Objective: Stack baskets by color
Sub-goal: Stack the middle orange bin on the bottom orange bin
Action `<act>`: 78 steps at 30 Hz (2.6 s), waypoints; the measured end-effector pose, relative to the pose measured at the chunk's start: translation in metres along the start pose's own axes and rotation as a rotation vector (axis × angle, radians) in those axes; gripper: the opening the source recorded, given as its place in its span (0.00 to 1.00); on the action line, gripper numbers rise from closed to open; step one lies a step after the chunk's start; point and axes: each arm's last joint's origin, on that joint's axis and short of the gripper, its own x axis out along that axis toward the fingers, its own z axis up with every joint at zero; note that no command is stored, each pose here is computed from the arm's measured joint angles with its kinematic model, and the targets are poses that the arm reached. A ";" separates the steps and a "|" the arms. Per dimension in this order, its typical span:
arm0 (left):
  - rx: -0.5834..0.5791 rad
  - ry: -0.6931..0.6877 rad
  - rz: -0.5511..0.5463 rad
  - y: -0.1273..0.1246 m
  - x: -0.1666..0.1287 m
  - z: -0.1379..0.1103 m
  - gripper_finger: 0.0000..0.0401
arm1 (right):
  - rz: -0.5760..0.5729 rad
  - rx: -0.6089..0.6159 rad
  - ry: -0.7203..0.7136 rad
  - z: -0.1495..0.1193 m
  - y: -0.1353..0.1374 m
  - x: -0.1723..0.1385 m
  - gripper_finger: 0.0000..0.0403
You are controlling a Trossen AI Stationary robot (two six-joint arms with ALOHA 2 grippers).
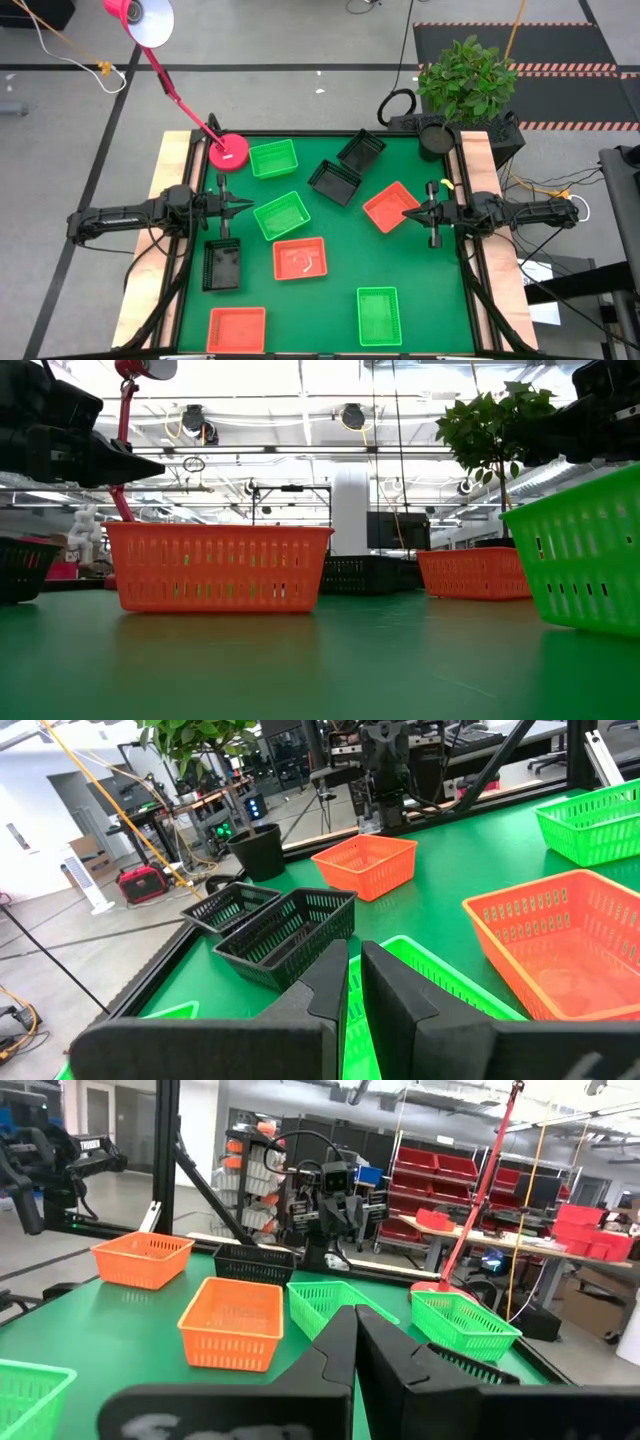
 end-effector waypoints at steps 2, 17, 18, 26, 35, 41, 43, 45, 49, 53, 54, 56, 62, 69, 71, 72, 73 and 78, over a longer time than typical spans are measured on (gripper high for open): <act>0.000 0.000 0.000 0.000 0.000 0.000 0.09 | 0.004 0.000 0.041 -0.003 0.000 0.001 0.00; 0.021 0.000 0.000 0.000 0.000 0.000 0.09 | -0.011 0.043 0.167 0.088 -0.015 0.017 0.00; 0.022 0.000 0.000 0.000 0.000 0.000 0.09 | -0.011 0.045 0.167 0.097 -0.016 0.019 0.00; 0.032 0.000 0.000 0.000 0.000 0.000 0.09 | -0.001 0.101 0.280 0.154 -0.024 0.044 0.00; 0.031 -0.001 0.000 0.000 0.000 0.000 0.09 | -0.005 0.182 0.445 0.185 -0.027 0.077 0.00; 0.019 -0.001 0.000 0.000 0.000 0.000 0.09 | -0.005 0.187 0.491 0.181 -0.025 0.089 0.00; -0.017 -0.002 0.000 0.000 0.000 0.000 0.09 | -0.004 0.186 0.504 0.179 -0.025 0.092 0.00; -0.072 -0.009 0.000 0.000 0.000 0.001 0.09 | -0.003 0.185 0.515 0.177 -0.024 0.095 0.00; -0.210 -0.075 0.000 0.002 0.000 0.007 0.09 | -0.004 0.191 0.536 0.174 -0.023 0.100 0.00; -0.245 -0.104 -0.002 0.004 -0.002 0.017 0.09 | -0.006 0.198 0.553 0.163 -0.021 0.103 0.00; -0.243 -0.105 -0.005 0.005 -0.002 0.020 0.09 | -0.006 0.199 0.556 0.159 -0.020 0.104 0.00; -0.221 -0.099 -0.011 0.006 -0.003 0.027 0.09 | -0.006 0.198 0.563 0.148 -0.018 0.106 0.00; -0.177 -0.040 0.001 0.013 -0.002 0.059 0.02 | -0.005 0.197 0.573 0.117 -0.012 0.108 0.00; -0.179 -0.047 -0.054 0.017 0.009 0.104 0.01 | -0.003 0.191 0.622 0.093 -0.009 0.106 0.00; -0.202 -0.032 -0.073 0.016 0.016 0.115 0.00 | -0.003 0.191 0.625 0.091 -0.008 0.105 0.00; -0.214 -0.019 -0.080 0.015 0.020 0.119 0.00 | -0.004 0.194 0.624 0.091 -0.008 0.105 0.00; -0.220 -0.008 -0.088 0.014 0.024 0.124 0.00 | -0.005 0.197 0.626 0.091 -0.008 0.105 0.00; -0.197 0.110 -0.146 0.008 0.045 0.147 0.00 | -0.005 0.197 0.627 0.091 -0.008 0.105 0.00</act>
